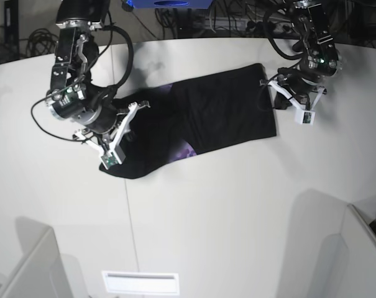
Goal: Fold the T-shirt properly
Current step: 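Fold the strip end held by the right gripper over toward the left gripper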
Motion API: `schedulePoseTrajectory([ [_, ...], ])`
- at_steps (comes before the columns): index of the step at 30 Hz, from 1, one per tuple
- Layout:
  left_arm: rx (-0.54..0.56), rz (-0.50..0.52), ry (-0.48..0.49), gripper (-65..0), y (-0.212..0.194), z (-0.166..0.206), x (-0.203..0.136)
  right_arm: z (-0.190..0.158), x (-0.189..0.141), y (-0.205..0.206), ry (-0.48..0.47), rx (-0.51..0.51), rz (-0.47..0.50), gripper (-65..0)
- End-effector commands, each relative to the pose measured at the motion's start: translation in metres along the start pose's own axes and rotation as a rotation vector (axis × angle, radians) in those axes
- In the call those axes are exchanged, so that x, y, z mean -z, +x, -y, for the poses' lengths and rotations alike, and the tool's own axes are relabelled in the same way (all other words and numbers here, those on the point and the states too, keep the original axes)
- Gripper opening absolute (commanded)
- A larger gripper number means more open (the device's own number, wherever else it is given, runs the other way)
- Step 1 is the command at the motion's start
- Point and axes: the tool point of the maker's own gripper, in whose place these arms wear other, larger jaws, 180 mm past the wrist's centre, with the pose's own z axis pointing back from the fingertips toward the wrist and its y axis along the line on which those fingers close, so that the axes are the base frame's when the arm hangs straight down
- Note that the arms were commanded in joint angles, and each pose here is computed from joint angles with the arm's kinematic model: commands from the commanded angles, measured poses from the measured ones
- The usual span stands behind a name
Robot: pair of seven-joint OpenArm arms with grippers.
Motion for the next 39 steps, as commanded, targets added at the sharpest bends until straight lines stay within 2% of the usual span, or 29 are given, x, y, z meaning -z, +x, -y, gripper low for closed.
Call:
schedulePoseTrajectory([
  [1, 0.018, -0.018, -0.002, -65.0, -0.002, 0.003, 0.0, -0.006, -0.003, 0.014, 0.011, -0.006, 0.05, -65.0],
  [13, 0.031, -0.001, -0.029, -65.0, 0.009, 0.013, 0.007, -0.062, 0.0, 0.014, 0.135, -0.09, 0.055, -65.0],
  [18, 0.037, 0.029, -0.03, -65.0, 0.024, 0.013, 0.009, -0.079, 0.001, 0.019, 0.173, -0.072, 0.071, -65.0],
  [22, -0.002, 0.05, 0.004, -65.0, 0.034, 0.008, 0.011, -0.089, 0.001, 0.024, 0.195, -0.059, 0.087, -65.0],
  [28, 0.005, 0.07, -0.002, -65.0, 0.046, 0.01, 0.013, -0.12, 0.002, 0.028, 0.264, -0.119, 0.091, -65.0],
  [34, 0.024, 0.053, -0.025, -65.0, 0.042, 0.02, 0.017, -0.146, 0.001, 0.041, 0.306, -0.061, 0.13, -65.0],
  [39, 0.018, 0.054, -0.018, -65.0, 0.041, 0.017, 0.016, -0.174, -0.001, 0.041, 0.365, -0.107, 0.132, -65.0],
])
